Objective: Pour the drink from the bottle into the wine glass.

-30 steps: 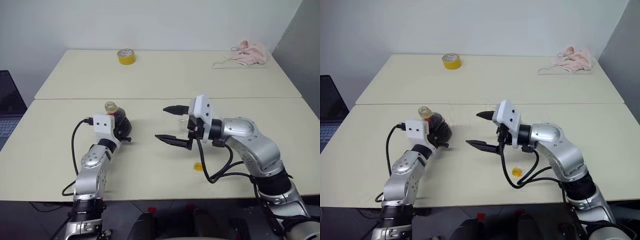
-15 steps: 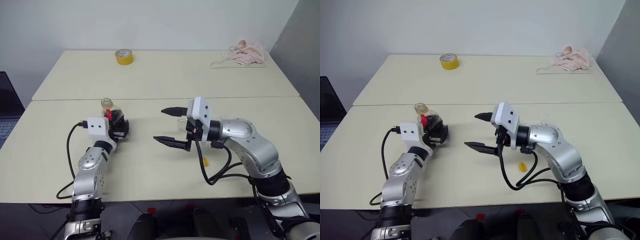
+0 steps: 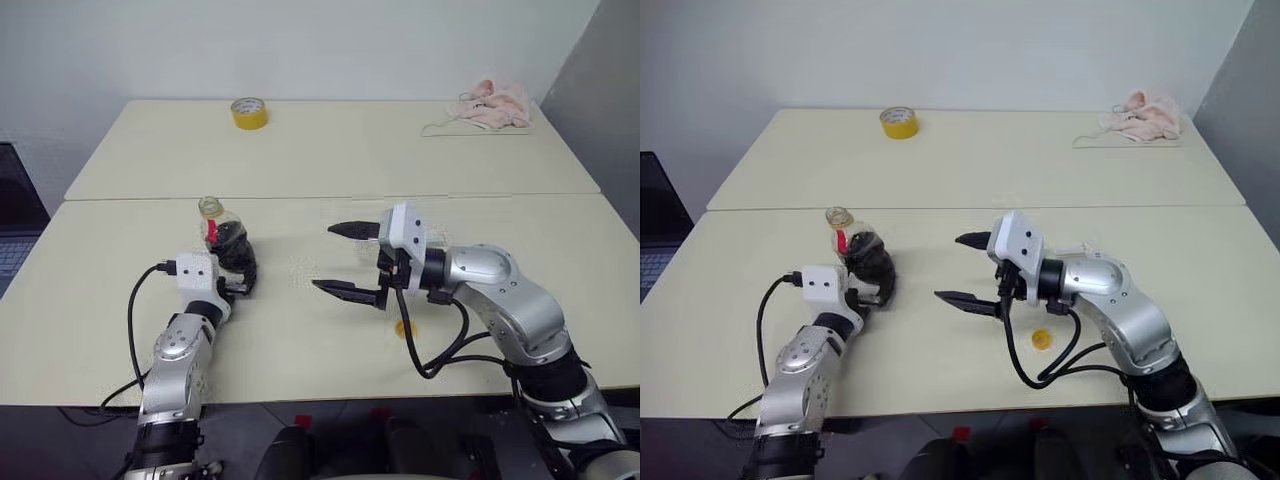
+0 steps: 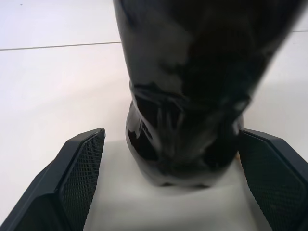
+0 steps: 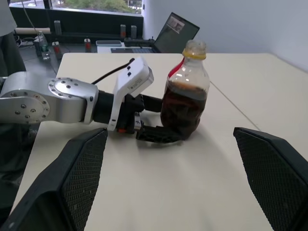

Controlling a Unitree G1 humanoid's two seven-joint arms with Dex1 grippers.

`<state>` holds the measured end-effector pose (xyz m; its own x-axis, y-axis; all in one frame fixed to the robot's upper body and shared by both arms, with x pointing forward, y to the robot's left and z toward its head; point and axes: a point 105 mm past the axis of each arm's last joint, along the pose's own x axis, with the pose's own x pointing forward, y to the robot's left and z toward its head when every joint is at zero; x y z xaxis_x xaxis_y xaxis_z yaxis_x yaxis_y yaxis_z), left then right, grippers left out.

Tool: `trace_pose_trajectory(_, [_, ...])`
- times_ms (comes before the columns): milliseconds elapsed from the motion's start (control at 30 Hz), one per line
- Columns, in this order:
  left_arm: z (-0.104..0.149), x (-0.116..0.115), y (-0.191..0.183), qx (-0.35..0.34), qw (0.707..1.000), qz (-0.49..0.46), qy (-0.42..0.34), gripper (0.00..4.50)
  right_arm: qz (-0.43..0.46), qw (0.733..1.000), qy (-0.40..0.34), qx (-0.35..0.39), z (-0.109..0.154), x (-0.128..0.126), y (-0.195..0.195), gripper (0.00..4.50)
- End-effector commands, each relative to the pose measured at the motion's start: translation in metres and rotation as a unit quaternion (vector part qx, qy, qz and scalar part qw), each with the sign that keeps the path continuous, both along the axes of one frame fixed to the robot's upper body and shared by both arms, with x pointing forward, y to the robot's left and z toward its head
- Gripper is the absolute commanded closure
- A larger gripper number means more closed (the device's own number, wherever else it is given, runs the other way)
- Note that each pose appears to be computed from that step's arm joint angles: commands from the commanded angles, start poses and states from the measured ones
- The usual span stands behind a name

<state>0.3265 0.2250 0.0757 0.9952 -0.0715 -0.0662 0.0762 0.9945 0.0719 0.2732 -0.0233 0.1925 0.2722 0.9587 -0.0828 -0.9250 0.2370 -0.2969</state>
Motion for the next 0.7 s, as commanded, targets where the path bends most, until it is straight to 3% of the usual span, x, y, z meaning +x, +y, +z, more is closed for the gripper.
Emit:
trace_pose_trajectory(33, [0.013,-0.010,0.003,0.017,0.999,0.002,-0.030,0.02,-0.010,1.000,-0.018,0.007,0.008,-0.007,-0.010,0.00])
trace_pose_trajectory(233, [0.011,-0.036,-0.012,0.037,0.997,-0.070,-0.023,0.02,-0.067,0.998,0.007,0.006,-0.003,-0.009,-0.035,0.00])
trace_pose_trajectory(433, [0.030,-0.043,-0.045,0.027,0.981,-0.185,-0.045,0.02,-0.161,0.987,0.018,0.005,-0.016,-0.004,-0.064,0.00])
trace_pose_trajectory(567, [0.042,-0.043,-0.064,0.032,0.966,-0.253,-0.053,0.02,-0.237,0.971,-0.022,-0.012,-0.020,0.004,-0.082,0.00])
trace_pose_trajectory(700, [0.051,-0.042,-0.078,0.039,0.952,-0.299,-0.051,0.02,-0.314,0.942,-0.089,-0.079,-0.031,0.016,-0.104,0.00])
